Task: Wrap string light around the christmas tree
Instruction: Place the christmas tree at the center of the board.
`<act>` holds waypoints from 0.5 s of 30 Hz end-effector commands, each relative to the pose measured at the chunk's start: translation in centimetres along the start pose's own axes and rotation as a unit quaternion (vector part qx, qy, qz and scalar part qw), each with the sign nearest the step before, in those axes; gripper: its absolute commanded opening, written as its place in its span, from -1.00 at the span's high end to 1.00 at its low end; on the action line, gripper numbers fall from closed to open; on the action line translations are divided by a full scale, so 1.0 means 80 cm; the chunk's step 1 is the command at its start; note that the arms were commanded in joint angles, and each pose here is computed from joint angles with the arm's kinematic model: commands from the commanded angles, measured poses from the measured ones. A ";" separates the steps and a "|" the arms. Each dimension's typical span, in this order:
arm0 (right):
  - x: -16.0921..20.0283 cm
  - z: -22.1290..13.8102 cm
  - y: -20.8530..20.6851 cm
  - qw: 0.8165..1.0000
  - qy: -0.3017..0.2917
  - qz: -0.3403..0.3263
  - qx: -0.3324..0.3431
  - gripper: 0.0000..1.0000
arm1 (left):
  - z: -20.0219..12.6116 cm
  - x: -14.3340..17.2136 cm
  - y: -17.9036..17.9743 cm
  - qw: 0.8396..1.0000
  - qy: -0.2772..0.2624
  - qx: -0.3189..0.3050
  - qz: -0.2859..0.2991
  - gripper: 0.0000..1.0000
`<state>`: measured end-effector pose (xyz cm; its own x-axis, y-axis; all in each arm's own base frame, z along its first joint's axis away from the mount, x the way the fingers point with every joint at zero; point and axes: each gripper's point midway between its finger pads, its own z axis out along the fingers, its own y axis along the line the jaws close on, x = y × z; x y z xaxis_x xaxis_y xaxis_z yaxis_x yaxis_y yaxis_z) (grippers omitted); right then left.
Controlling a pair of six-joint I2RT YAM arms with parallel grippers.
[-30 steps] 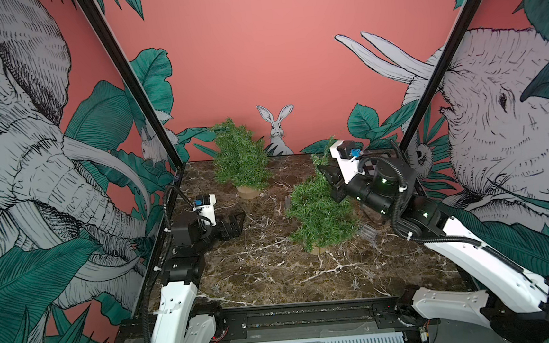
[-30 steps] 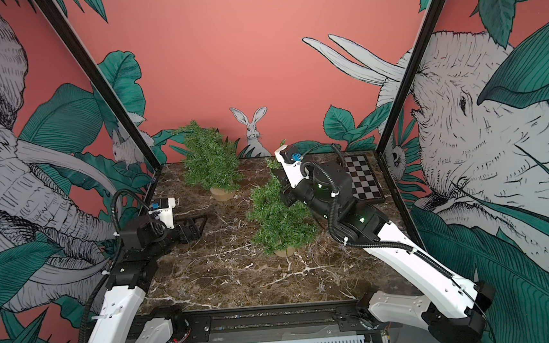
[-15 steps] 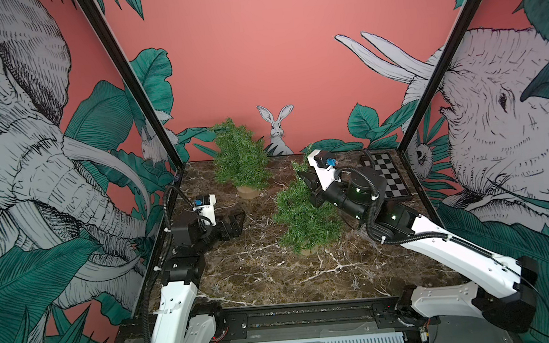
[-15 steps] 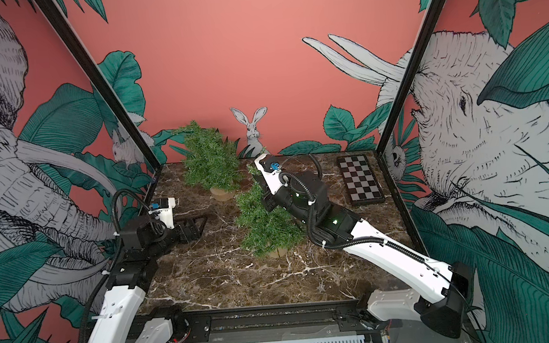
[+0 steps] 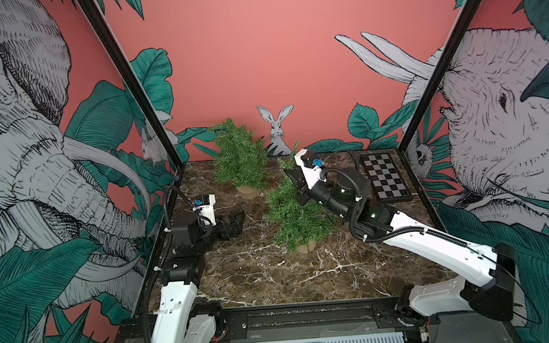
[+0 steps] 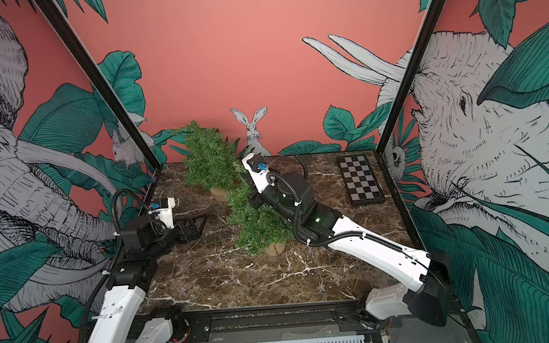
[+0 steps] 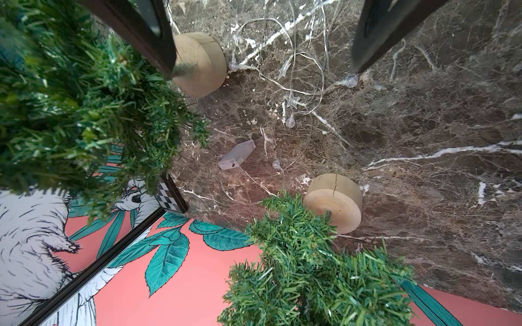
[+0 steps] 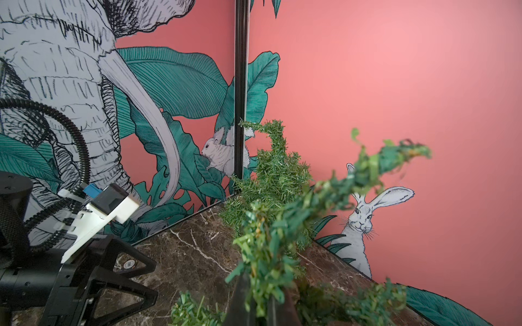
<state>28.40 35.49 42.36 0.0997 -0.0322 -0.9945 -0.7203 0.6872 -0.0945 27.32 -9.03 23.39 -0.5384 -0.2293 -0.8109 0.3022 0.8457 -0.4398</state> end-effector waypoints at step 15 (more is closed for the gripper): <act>-0.083 0.013 0.019 0.994 -0.105 0.004 -0.011 1.00 | -0.007 -0.012 -0.005 1.000 -0.012 -0.003 0.008 -0.97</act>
<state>28.19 38.08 42.43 0.1120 -0.0335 -0.9931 -0.7435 0.6603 -0.1062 27.37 -8.93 23.39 -0.5366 -0.2302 -0.8118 0.2974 0.8487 -0.4373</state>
